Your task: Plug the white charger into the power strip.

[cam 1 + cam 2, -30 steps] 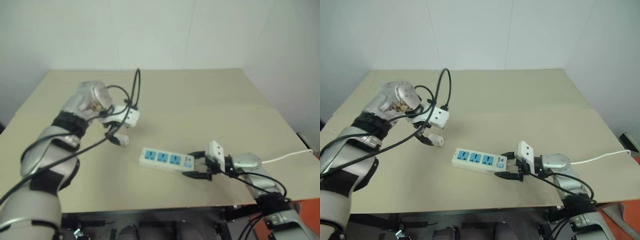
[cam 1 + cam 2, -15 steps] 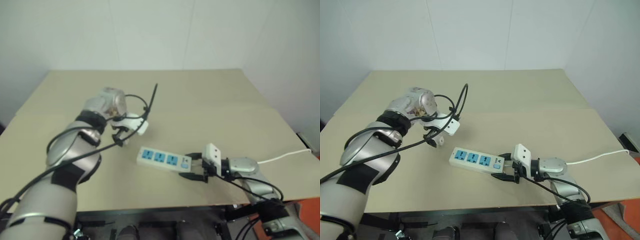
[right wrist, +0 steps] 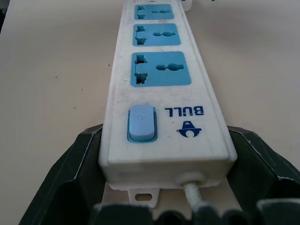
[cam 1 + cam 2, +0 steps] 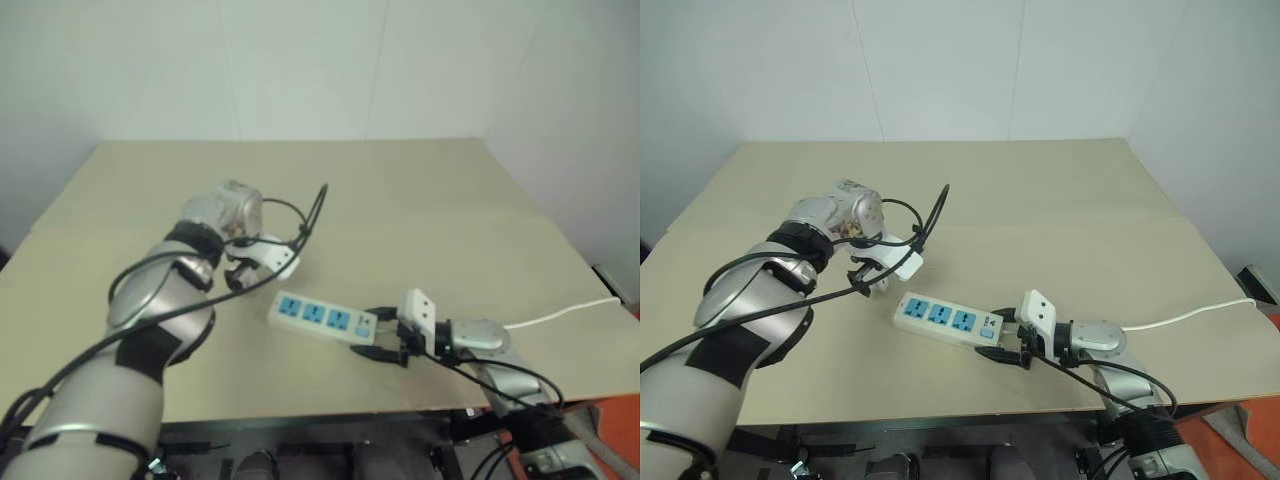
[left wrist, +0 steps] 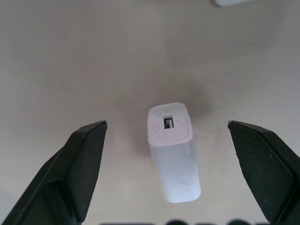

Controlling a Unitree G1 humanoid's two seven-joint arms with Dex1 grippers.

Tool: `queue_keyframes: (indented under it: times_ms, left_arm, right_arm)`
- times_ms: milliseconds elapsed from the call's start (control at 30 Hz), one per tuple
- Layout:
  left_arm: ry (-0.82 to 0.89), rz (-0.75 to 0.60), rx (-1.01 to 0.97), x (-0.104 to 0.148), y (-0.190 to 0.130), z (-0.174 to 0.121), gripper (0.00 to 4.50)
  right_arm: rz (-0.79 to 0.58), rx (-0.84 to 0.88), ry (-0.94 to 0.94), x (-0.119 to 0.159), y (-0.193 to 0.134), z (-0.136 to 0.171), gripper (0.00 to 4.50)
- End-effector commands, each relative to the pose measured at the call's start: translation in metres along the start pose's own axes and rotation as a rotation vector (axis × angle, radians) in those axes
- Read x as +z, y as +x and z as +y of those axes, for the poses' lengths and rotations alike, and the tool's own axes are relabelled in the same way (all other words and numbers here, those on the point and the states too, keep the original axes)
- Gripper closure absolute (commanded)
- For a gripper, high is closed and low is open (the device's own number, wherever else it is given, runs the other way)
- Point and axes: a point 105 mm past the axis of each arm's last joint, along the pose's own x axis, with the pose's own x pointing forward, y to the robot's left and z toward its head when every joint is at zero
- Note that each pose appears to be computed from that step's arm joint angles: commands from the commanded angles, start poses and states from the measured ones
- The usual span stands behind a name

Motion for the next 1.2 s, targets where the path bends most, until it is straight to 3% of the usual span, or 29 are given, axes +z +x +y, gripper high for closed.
queue_keyframes:
  times_ms: [33, 133, 433, 633, 733, 967, 1067, 1200]
  left_arm:
    - [0.029, 0.022, 0.023, 0.0, -0.013, 0.006, 0.0]
    - [0.037, 0.026, 0.016, 0.0, -0.009, 0.005, 0.54]
    - [0.048, 0.063, 0.003, -0.005, 0.0, 0.001, 3.51]
    - [-0.025, -0.018, 0.073, 0.004, -0.015, 0.014, 3.51]
    - [-0.062, -0.145, 0.172, 0.01, -0.048, 0.026, 3.51]
    - [-0.217, -0.612, 0.424, 0.014, -0.14, 0.037, 3.51]
    - [-0.259, -0.75, 0.446, 0.011, -0.15, 0.032, 3.51]
    - [-0.376, -1.133, 0.446, 0.012, -0.139, 0.015, 3.51]
  right_arm:
    - [0.022, 0.025, 0.021, -0.006, 0.007, 0.009, 1.08]
    - [0.021, 0.024, 0.025, -0.006, 0.008, 0.01, 1.08]
    - [0.017, 0.013, 0.028, -0.005, 0.01, 0.01, 1.08]
    - [0.018, 0.016, 0.026, -0.005, 0.01, 0.01, 1.08]
    - [0.02, 0.022, 0.02, -0.004, 0.009, 0.008, 1.08]
    - [0.02, 0.114, -0.014, 0.003, 0.007, -0.005, 1.08]
    - [0.027, 0.158, -0.024, 0.004, 0.007, -0.01, 1.08]
    - [0.038, 0.246, -0.061, 0.006, 0.012, -0.016, 1.08]
